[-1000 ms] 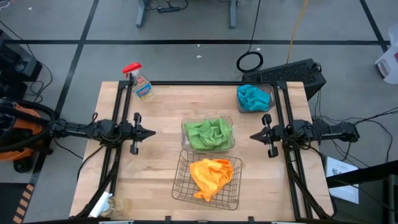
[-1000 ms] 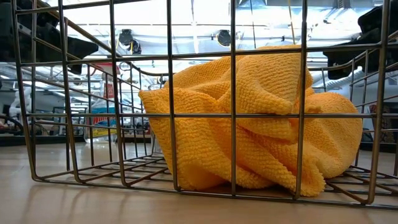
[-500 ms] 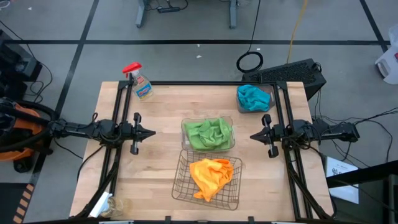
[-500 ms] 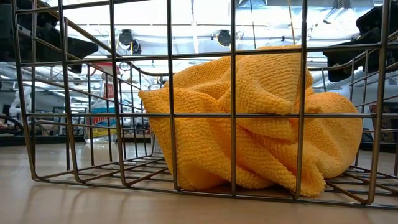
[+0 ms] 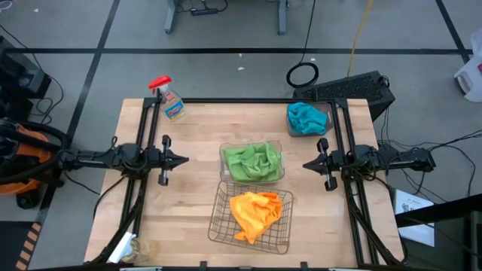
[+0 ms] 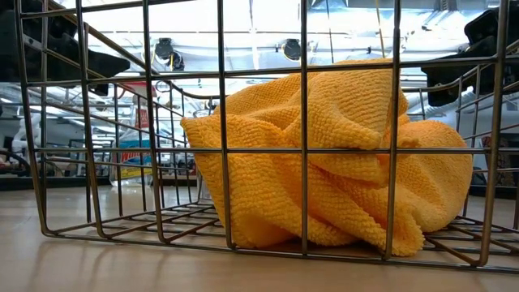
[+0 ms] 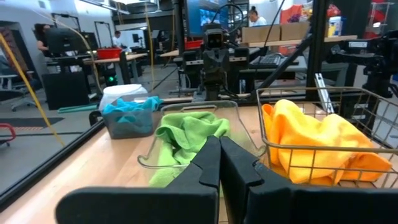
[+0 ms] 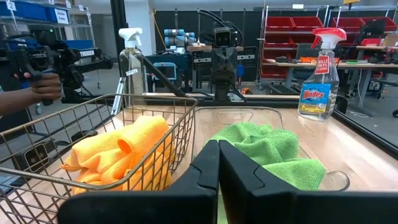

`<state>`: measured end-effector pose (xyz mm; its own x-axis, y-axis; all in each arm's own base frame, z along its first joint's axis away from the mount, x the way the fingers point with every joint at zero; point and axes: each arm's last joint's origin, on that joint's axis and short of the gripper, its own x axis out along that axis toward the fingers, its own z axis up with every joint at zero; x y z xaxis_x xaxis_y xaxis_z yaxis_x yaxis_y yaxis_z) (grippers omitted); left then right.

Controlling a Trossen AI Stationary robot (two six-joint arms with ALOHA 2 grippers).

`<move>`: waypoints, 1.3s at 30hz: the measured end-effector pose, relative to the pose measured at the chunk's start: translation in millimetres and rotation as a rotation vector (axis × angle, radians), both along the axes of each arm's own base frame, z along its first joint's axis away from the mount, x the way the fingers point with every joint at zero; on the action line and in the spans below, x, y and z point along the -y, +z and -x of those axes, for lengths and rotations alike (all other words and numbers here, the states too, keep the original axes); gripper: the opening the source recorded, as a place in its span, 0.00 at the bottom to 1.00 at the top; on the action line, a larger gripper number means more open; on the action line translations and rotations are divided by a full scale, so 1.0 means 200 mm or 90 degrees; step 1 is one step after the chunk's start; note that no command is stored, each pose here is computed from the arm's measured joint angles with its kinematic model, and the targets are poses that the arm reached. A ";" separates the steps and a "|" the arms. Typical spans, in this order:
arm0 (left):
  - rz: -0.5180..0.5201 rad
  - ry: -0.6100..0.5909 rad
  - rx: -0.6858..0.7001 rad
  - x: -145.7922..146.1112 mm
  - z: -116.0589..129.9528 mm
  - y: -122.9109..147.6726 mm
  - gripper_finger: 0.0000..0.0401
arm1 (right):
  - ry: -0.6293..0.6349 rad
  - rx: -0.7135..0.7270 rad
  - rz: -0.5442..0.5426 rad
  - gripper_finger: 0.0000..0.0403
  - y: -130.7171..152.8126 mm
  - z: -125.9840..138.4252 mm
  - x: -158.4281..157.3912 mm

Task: Sort microfiber towel by color & place in baskets
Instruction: Return to Home Position

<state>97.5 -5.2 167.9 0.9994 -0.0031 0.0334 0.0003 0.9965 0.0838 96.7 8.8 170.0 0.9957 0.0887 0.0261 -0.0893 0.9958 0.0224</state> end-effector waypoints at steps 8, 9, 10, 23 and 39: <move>0.030 -0.005 0.005 -0.02 0.00 0.00 0.01 | 0.000 0.000 0.000 0.00 0.00 0.00 0.00; 0.033 -0.002 0.005 -0.03 0.00 0.00 0.01 | 0.000 0.000 0.000 0.00 0.00 0.00 0.00; 0.035 -0.001 0.002 -0.03 0.00 0.00 0.01 | 0.000 0.000 0.000 0.00 0.00 0.00 0.00; 0.071 -0.012 -0.014 -0.03 0.00 -0.01 0.01 | 0.000 0.000 0.000 0.00 0.00 0.00 0.00; 0.066 -0.009 -0.013 -0.03 0.00 -0.01 0.04 | 0.000 0.000 0.000 0.00 0.00 0.00 0.00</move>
